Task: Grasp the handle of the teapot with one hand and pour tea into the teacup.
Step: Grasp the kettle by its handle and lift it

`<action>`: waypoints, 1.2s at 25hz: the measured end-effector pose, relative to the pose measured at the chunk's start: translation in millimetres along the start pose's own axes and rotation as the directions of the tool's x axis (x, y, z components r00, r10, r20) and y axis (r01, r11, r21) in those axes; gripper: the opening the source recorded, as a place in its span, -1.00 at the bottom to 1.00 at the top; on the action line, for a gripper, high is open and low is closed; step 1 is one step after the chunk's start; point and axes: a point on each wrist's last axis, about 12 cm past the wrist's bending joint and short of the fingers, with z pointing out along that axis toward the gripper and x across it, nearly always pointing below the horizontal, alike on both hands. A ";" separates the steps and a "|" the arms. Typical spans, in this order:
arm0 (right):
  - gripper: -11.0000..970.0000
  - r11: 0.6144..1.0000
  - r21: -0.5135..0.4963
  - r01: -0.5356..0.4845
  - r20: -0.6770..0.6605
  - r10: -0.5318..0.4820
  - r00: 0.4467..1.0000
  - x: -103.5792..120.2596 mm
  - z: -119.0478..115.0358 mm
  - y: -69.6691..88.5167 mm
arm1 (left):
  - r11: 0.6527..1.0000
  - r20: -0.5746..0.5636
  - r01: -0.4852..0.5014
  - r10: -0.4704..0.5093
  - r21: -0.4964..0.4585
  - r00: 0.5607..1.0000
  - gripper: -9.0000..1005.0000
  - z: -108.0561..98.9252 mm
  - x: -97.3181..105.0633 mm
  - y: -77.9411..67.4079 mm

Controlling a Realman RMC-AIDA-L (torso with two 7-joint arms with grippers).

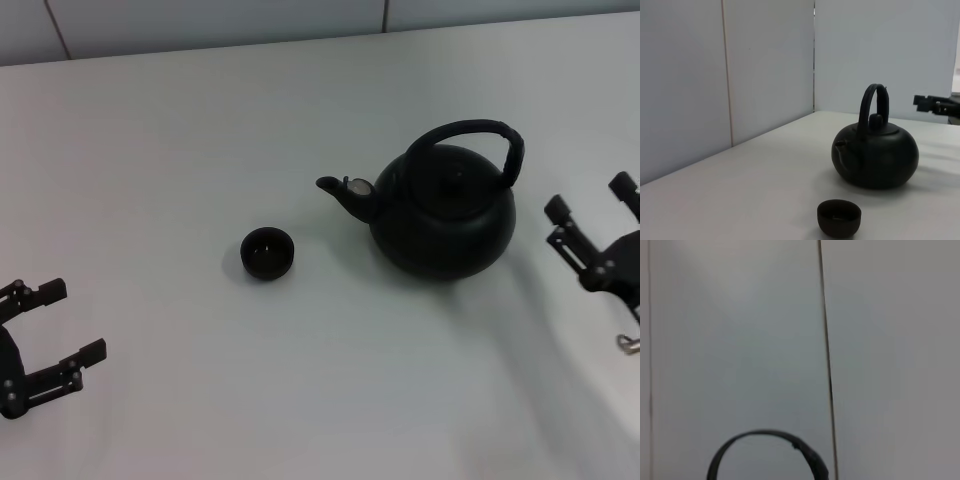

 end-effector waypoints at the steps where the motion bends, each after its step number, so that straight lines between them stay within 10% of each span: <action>1: 0.63 1.000 0.000 0.000 0.000 0.000 1.000 0.0 0.0 0.0 | 1.000 0.000 0.000 0.000 0.000 1.000 0.62 0.0 0.0 0.0; 30: 0.63 0.997 -0.048 0.061 -0.038 -0.062 0.997 -0.7 57.9 -1.3 | 1.000 0.030 0.011 -0.011 -0.014 0.999 0.62 4.0 -0.5 -2.2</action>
